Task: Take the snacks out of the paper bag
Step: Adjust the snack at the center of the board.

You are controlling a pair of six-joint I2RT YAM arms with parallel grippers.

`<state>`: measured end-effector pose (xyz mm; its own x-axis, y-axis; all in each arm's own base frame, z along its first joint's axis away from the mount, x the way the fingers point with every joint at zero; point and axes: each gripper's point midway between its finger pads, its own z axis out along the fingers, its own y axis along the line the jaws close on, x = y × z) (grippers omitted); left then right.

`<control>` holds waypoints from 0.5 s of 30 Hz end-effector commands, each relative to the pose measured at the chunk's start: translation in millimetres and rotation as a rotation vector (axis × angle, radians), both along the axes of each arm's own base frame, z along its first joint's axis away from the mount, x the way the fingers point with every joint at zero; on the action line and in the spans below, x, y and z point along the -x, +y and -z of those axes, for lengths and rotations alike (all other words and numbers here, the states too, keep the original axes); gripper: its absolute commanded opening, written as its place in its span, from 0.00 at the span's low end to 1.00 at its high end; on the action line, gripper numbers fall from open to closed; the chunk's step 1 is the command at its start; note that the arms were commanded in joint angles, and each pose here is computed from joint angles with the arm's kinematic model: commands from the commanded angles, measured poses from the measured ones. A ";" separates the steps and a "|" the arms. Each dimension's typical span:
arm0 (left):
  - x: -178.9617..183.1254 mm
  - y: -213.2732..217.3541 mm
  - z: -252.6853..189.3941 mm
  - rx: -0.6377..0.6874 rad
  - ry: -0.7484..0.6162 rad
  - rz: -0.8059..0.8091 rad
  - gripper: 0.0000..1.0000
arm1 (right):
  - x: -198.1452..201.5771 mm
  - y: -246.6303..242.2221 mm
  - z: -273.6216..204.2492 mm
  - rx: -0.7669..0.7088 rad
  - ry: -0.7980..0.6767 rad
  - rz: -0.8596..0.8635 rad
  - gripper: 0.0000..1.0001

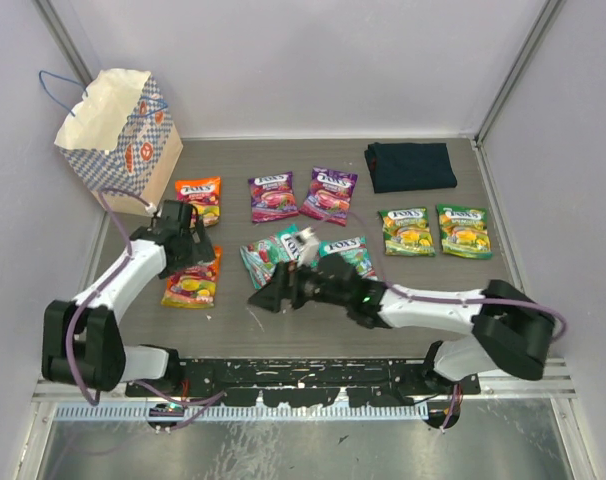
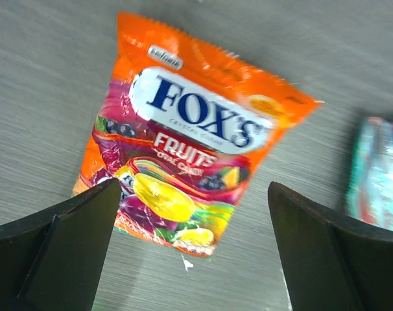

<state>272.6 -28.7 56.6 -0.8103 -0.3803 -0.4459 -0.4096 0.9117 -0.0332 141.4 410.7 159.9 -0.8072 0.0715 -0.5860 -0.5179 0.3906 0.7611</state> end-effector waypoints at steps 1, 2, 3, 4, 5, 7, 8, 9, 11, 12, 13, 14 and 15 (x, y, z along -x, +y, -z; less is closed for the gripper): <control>-20.9 -20.2 -91.1 0.048 -0.294 0.146 0.98 | -52.7 -69.0 6.2 -0.040 0.016 0.175 1.00; -21.1 -29.3 -104.7 0.065 -0.348 0.195 0.98 | -65.4 -83.6 5.4 -0.019 0.010 0.217 1.00; -20.6 -39.7 -118.5 0.077 -0.407 0.257 0.98 | -79.1 -98.4 6.6 0.035 -0.010 0.271 1.00; -20.7 -51.2 -130.2 0.084 -0.459 0.323 0.98 | -92.2 -112.9 5.6 0.105 -0.049 0.335 1.00; -19.4 -63.9 -140.1 0.087 -0.501 0.399 0.98 | -105.2 -129.6 6.5 0.202 -0.099 0.408 1.00; -21.3 -88.5 -151.1 0.079 -0.563 0.513 0.98 | -127.7 -164.5 6.4 0.390 -0.199 0.534 1.00; -23.5 -102.5 -152.1 0.070 -0.581 0.567 0.98 | -142.3 -185.8 3.8 0.485 -0.240 0.619 1.00; -27.3 -115.9 -150.5 0.055 -0.598 0.610 0.98 | -153.5 -203.7 3.8 0.566 -0.257 0.673 1.00; -36.7 -141.4 -140.3 -0.001 -0.603 0.706 0.98 | -171.3 -228.7 6.2 0.660 -0.232 0.720 1.00; -40.0 -154.6 -135.5 -0.031 -0.601 0.761 0.98 | -177.2 -236.0 11.3 0.686 -0.202 0.712 1.00; -42.7 -168.9 -128.4 -0.073 -0.595 0.827 0.98 | -182.4 -244.3 17.0 0.706 -0.164 0.708 1.00; -45.9 -184.3 -120.9 -0.107 -0.594 0.892 0.98 | -185.9 -249.9 25.5 0.729 -0.129 0.695 1.00; -47.1 -196.1 -110.1 -0.146 -0.570 0.958 0.98 | -189.2 -256.7 33.2 0.756 -0.099 0.688 1.00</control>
